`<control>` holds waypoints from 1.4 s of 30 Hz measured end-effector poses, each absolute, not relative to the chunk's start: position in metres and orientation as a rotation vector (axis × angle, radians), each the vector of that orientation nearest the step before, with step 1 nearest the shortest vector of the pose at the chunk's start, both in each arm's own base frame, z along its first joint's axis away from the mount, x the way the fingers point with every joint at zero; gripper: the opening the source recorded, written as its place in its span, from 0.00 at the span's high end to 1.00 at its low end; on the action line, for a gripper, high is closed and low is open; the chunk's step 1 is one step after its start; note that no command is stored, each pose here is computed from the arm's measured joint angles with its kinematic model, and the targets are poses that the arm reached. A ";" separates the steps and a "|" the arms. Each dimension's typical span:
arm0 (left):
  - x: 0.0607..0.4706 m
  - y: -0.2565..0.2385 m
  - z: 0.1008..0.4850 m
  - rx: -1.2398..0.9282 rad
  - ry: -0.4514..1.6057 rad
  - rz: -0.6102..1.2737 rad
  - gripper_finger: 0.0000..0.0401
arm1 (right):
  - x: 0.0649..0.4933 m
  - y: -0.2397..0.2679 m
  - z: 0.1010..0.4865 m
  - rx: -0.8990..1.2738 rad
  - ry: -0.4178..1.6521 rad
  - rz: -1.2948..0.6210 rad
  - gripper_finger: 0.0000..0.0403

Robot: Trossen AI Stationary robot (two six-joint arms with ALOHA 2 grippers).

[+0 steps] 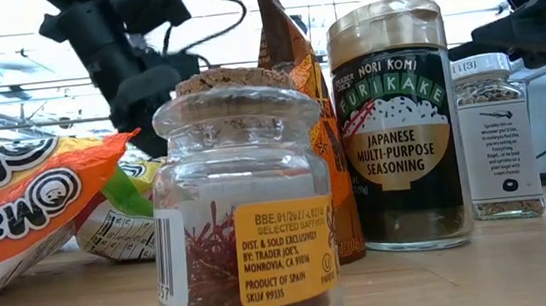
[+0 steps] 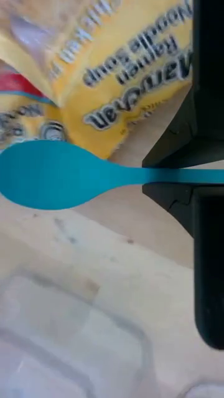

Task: Pick & Place Food Item
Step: Put the blue baby spoon into the top left transparent bin

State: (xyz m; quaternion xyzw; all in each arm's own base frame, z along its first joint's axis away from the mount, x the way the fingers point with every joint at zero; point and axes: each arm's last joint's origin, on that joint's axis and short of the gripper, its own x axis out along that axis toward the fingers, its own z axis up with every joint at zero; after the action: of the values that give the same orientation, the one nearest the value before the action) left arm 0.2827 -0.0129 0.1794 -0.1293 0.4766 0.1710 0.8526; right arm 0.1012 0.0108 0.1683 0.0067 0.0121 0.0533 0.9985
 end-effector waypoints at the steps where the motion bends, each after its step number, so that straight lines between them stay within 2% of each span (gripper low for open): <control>1: 0.282 -0.013 0.185 -0.274 0.987 0.368 0.94 | 0.101 0.011 0.168 0.014 0.023 0.107 0.46; 15: 0.234 0.011 0.269 -0.389 0.618 0.550 0.94 | 0.104 0.011 0.168 0.013 0.030 0.106 0.46; 25: 0.184 0.052 0.308 -0.333 0.382 0.904 0.94 | 0.104 0.011 0.168 0.013 0.030 0.106 0.47; 33: 0.161 0.092 0.291 -0.400 0.428 1.150 0.94 | 0.104 0.011 0.168 0.013 0.030 0.107 0.46; 42: 0.149 0.137 0.223 -0.569 0.415 1.199 0.94 | 0.104 0.011 0.168 0.013 0.030 0.106 0.46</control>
State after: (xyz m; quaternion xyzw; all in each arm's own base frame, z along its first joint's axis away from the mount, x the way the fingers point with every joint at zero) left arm 0.1487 0.1372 0.2229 -0.2621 0.1911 0.5522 0.7680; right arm 0.1040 0.0111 0.1682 0.0066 0.0152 0.0532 0.9984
